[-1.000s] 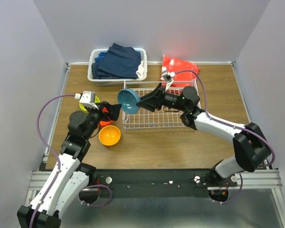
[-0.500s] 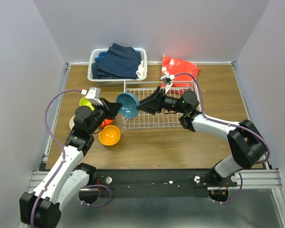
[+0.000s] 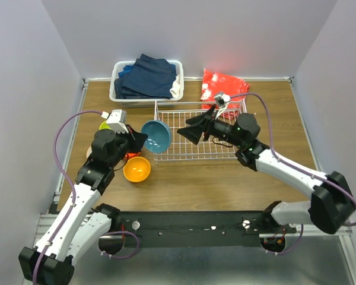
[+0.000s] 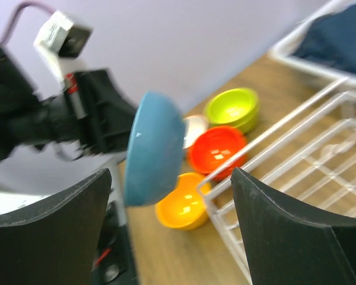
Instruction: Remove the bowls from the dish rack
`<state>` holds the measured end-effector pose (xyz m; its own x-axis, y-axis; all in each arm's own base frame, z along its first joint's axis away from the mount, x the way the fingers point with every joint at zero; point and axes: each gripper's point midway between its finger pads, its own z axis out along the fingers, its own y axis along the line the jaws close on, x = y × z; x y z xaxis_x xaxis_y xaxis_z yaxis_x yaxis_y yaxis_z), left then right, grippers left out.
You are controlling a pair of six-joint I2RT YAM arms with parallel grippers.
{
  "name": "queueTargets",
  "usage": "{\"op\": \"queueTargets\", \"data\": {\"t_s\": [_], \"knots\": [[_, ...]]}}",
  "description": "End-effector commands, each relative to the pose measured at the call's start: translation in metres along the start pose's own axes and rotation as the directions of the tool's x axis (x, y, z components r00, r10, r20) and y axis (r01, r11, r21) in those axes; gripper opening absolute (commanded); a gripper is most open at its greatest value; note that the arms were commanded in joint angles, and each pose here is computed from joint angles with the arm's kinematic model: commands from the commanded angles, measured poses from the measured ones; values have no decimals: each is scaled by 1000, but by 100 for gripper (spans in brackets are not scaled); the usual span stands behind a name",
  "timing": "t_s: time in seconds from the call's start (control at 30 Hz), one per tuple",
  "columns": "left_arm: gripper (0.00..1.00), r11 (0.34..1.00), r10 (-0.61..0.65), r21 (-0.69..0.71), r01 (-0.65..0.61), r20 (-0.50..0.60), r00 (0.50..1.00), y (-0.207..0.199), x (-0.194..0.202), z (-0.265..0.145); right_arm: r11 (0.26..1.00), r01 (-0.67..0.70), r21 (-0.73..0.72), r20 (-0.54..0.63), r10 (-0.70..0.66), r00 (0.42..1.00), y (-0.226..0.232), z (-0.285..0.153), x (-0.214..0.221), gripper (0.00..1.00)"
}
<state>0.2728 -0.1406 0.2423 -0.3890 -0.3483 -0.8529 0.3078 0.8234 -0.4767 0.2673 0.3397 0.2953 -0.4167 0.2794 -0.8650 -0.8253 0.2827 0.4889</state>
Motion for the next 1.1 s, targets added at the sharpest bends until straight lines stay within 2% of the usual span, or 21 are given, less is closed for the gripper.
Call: {"op": "queueTargets", "data": {"t_s": [0.0, 0.03, 0.17, 0.2, 0.27, 0.3, 0.47, 0.63, 0.77, 0.83, 0.97, 1.07], "knots": [[0, 997, -1, -73, -12, -184, 983, 1, 32, -14, 918, 152, 366, -15, -158, 987, -57, -33, -8, 91], [0, 998, 1, -67, -16, -217, 976, -3, 40, -16, 891, 156, 425, -5, -171, 985, -66, -41, -10, 94], [0, 995, -29, -104, -6, -333, 943, -11, 70, -29, 837, 181, 516, 0, -212, 977, -77, -62, -13, 96], [0, 991, -35, -131, -19, -400, 916, -8, 85, -35, 821, 185, 540, 12, -228, 974, -78, -68, -18, 96], [0, 987, -41, -159, -34, -446, 894, -10, 93, -40, 793, 180, 582, 20, -235, 972, -84, -77, -17, 98], [0, 985, -46, -167, -46, -509, 859, -15, 111, -46, 786, 184, 591, 21, -243, 970, -84, -81, -18, 98], [0, 971, -30, -204, -123, -618, 786, -12, 157, -54, 748, 183, 638, 43, -272, 961, -86, -96, -25, 99], [3, 964, -23, -213, -159, -661, 750, -10, 188, -45, 735, 193, 650, 37, -284, 958, -86, -102, -26, 99], [5, 932, -5, -269, -243, -678, 735, 10, 203, -43, 724, 187, 664, 49, -292, 955, -87, -108, -28, 99], [7, 924, -6, -287, -255, -676, 737, 17, 209, -40, 721, 186, 668, 52, -294, 954, -87, -109, -28, 99], [19, 919, -18, -306, -249, -664, 747, 26, 222, -37, 714, 187, 675, 50, -297, 954, -87, -111, -29, 99], [20, 909, -24, -324, -262, -668, 743, 32, 226, -37, 706, 191, 682, 48, -303, 952, -87, -113, -32, 99]]}}
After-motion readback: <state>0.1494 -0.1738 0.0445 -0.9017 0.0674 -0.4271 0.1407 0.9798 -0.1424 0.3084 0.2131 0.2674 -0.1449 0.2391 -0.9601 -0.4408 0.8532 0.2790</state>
